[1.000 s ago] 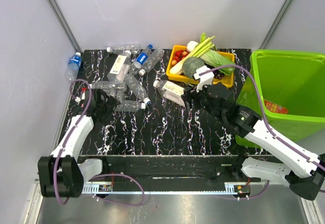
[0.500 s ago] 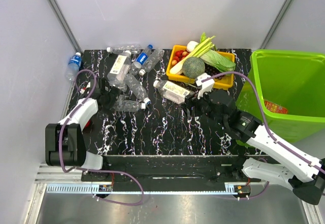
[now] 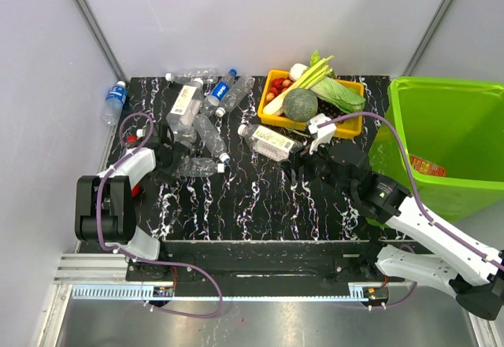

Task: Put the plastic bottles in the bin
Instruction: Pick up the plastic bottle at the center of the board.

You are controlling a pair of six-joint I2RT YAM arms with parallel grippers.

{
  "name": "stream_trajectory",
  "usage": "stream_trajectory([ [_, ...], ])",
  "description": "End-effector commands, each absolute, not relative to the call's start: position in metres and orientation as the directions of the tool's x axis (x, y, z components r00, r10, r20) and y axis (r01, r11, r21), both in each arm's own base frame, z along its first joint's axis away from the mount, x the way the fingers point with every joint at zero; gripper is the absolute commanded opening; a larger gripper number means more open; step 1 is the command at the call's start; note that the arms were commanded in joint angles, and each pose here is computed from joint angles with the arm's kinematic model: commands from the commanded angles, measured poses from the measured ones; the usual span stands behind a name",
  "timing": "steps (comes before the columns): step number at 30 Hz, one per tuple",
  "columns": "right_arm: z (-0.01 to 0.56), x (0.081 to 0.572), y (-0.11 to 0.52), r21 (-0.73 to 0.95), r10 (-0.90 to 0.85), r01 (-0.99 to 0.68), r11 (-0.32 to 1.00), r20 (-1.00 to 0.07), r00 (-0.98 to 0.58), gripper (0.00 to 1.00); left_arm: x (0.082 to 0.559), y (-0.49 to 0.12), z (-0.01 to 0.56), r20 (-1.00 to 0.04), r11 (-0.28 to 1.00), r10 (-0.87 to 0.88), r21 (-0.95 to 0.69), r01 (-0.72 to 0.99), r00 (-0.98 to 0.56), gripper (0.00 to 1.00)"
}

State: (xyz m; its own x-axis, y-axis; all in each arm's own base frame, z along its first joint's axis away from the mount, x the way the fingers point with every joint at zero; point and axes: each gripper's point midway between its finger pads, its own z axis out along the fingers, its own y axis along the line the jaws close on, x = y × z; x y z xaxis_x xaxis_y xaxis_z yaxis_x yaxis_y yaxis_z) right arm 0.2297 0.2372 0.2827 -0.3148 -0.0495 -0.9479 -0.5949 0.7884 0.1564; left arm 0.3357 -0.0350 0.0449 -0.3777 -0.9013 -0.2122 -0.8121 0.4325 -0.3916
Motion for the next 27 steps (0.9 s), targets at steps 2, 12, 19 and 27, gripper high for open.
stream_trajectory([
  [2,0.291,0.230,0.243,0.193,-0.007,-0.603,0.774,-0.950,-0.313,0.76,0.325,-0.031,0.042,-0.237,0.444,-0.895,-0.383,-0.810,-0.379,0.88],
  [12,0.292,0.229,0.247,0.233,0.019,-0.597,0.768,-0.940,-0.342,0.77,0.302,-0.049,0.043,-0.170,0.459,-0.887,-0.435,-0.775,-0.430,0.75],
  [19,0.290,0.226,0.257,0.303,0.060,-0.596,0.744,-0.918,-0.391,0.76,0.309,-0.063,0.088,-0.284,0.584,-0.804,-0.538,-0.607,-0.522,0.60],
  [27,0.294,0.230,0.274,0.410,0.140,-0.565,0.716,-0.877,-0.460,0.76,0.303,-0.123,0.149,-0.398,0.708,-0.521,-0.696,-0.121,-0.755,0.50],
])
